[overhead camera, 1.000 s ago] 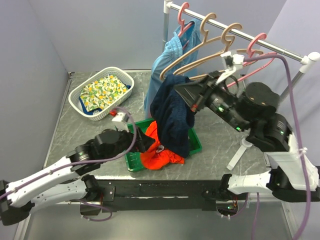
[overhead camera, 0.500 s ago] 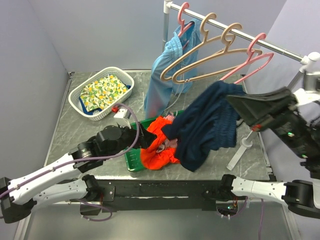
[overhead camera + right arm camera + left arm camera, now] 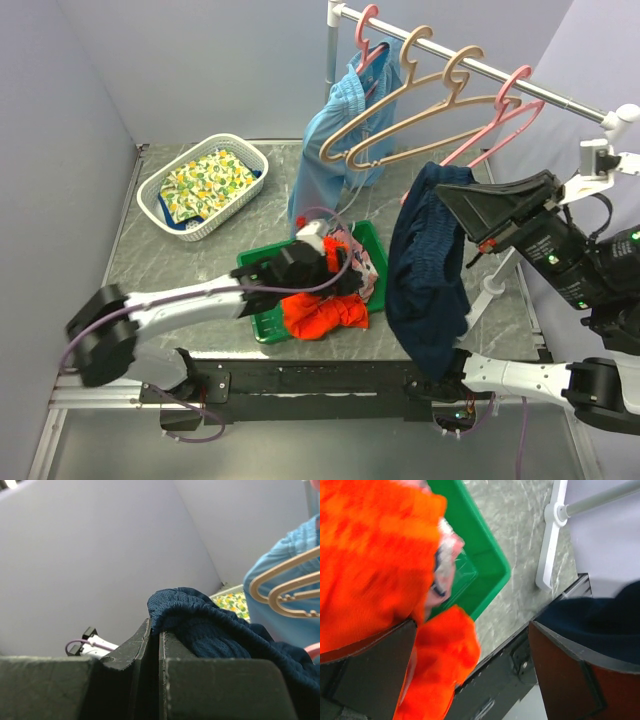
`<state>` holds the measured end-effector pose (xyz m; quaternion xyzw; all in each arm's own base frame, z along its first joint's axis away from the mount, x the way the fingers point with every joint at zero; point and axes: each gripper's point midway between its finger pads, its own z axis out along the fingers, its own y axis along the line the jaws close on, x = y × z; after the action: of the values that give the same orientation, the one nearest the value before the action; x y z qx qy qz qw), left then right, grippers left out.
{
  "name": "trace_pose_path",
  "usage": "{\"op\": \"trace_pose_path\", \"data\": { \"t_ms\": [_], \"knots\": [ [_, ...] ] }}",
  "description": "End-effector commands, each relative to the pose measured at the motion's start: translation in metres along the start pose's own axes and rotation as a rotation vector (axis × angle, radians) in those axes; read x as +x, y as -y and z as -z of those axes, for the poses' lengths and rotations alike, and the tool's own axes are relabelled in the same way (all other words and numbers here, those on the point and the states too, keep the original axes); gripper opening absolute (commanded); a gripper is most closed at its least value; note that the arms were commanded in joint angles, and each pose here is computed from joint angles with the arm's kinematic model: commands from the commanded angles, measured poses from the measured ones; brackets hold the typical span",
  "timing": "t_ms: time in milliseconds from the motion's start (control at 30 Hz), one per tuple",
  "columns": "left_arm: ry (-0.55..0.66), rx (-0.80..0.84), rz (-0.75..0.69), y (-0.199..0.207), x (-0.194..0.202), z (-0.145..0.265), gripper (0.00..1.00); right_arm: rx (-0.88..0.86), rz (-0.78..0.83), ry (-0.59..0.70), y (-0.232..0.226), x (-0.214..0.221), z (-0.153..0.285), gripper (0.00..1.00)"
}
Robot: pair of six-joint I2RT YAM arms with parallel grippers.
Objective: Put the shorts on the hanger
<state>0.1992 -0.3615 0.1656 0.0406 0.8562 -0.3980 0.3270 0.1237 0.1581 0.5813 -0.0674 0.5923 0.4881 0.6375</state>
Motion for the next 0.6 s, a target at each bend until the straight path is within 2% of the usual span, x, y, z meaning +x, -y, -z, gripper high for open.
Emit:
{"op": "trace_pose_path", "data": {
  "t_ms": [0, 133, 200, 233, 267, 333, 367, 433, 567],
  "knots": [
    [0.049, 0.191, -0.012, 0.068, -0.029, -0.028, 0.99, 0.014, -0.004, 0.078, 0.0, -0.021, 0.002, 0.0],
    [0.046, 0.255, -0.044, 0.102, -0.036, -0.058, 0.99, 0.03, -0.002, 0.08, 0.005, -0.021, 0.006, 0.0],
    [-0.004, 0.224, -0.068, 0.097, -0.02, -0.088, 0.99, 0.033, 0.0, 0.07, 0.005, -0.019, 0.005, 0.0],
    [0.009, 0.247, -0.073, 0.11, -0.027, -0.095, 0.99, 0.034, 0.001, 0.069, 0.005, -0.019, 0.005, 0.0],
    [-0.023, 0.232, -0.083, 0.104, -0.014, -0.113, 0.99, 0.033, 0.002, 0.063, 0.005, -0.018, 0.005, 0.0],
    [-0.006, 0.258, -0.09, 0.117, -0.021, -0.127, 0.99, 0.033, -0.001, 0.059, 0.005, -0.016, 0.003, 0.0],
    [-0.033, 0.259, -0.1, 0.112, -0.011, -0.14, 0.99, 0.032, -0.004, 0.054, 0.004, -0.015, 0.003, 0.0],
    [-0.036, 0.303, -0.108, 0.129, -0.015, -0.149, 0.98, 0.036, 0.0, 0.043, 0.004, -0.012, 0.0, 0.0],
    [-0.067, 0.293, -0.148, 0.134, 0.002, -0.173, 0.98, 0.039, -0.002, 0.02, 0.005, -0.004, -0.005, 0.0]
  ]
}}
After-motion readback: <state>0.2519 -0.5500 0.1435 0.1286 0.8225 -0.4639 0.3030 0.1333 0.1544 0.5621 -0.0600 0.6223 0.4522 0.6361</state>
